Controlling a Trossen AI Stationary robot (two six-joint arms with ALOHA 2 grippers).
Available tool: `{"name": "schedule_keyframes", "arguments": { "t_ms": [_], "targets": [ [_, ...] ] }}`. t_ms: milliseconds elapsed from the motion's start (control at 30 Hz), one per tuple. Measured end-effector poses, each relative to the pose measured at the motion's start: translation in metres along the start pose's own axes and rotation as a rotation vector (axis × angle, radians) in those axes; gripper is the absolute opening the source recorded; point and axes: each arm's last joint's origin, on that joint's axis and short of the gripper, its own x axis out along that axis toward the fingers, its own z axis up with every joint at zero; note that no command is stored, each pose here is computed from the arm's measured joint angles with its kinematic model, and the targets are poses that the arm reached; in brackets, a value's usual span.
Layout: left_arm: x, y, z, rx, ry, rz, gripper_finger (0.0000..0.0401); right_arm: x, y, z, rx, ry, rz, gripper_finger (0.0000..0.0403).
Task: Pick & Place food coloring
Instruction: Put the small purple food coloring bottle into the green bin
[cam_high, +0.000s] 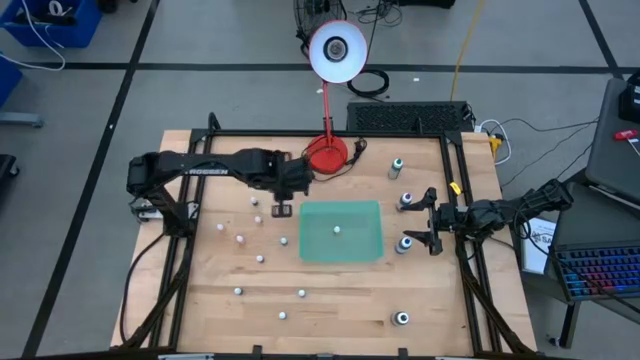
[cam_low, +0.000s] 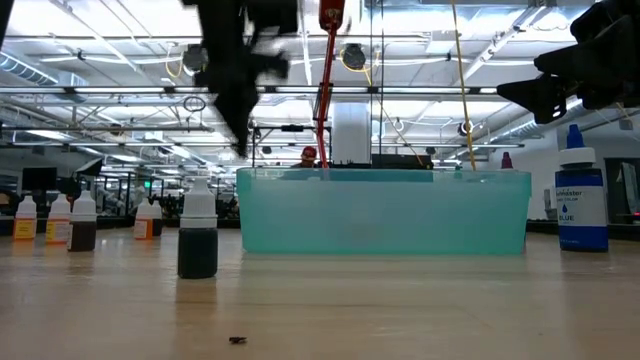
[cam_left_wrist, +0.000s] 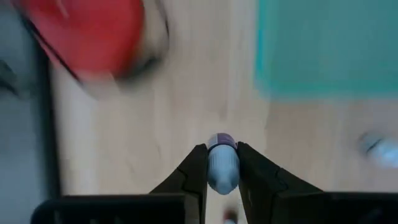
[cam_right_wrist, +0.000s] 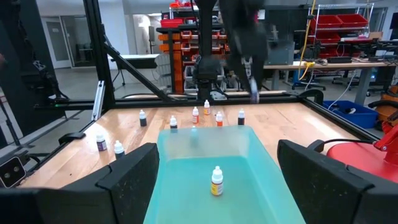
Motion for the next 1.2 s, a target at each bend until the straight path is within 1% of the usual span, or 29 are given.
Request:
{"name": "schedule_keyframes", "arguments": {
  "t_ms": [100, 200, 300, 367, 433, 500, 567, 633, 700, 833, 1000, 1200],
  "targets": [
    [-0.033, -0.010, 0.030, 0.093, -0.122, 0.072, 0.0063, 0.000, 0.000, 0.000, 0.000, 0.000, 0.000, 0.0313],
    [-0.044, -0.020, 0.055, 0.176, -0.158, 0.113, 0.0063, 0.000, 0.000, 0.000, 0.000, 0.000, 0.000, 0.0313],
    [-0.031, -0.031, 0.078, 0.261, -0.149, 0.112, 0.0063, 0.000, 0.000, 0.000, 0.001, -0.001, 0.000, 0.0313],
    [-0.015, -0.039, 0.090, 0.332, -0.116, 0.087, 0.0063, 0.000, 0.000, 0.000, 0.000, 0.000, 0.000, 0.0313],
    [0.008, -0.049, 0.099, 0.399, -0.051, 0.068, 0.0063, 0.000, 0.000, 0.000, 0.000, 0.000, 0.000, 0.0313],
    [0.029, -0.057, 0.102, 0.446, 0.022, 0.033, 0.0063, 0.000, 0.000, 0.000, 0.001, -0.001, 0.000, 0.0313],
    [0.048, -0.065, 0.102, 0.465, 0.063, -0.053, 0.0063, 0.000, 0.000, 0.000, 0.000, -0.001, 0.000, 0.0313],
    [0.063, -0.071, 0.103, 0.467, 0.066, -0.155, 0.0063, 0.000, 0.000, 0.000, 0.001, -0.001, 0.000, 0.0313],
    [0.076, -0.076, 0.104, 0.464, 0.054, -0.217, 0.0063, 0.000, 0.000, 0.000, 0.000, 0.000, 0.000, 0.0313],
    [0.095, -0.081, 0.105, 0.468, 0.031, -0.233, 0.0063, 0.000, 0.000, 0.000, 0.000, 0.000, 0.000, 0.0313],
    [0.112, -0.079, 0.100, 0.451, 0.026, -0.243, 0.0063, 0.000, 0.000, 0.000, 0.000, 0.000, 0.000, 0.0313],
    [0.125, -0.073, 0.092, 0.410, 0.058, -0.244, 0.0063, 0.000, 0.000, 0.000, 0.000, 0.000, 0.000, 0.0313]
  ]
}}
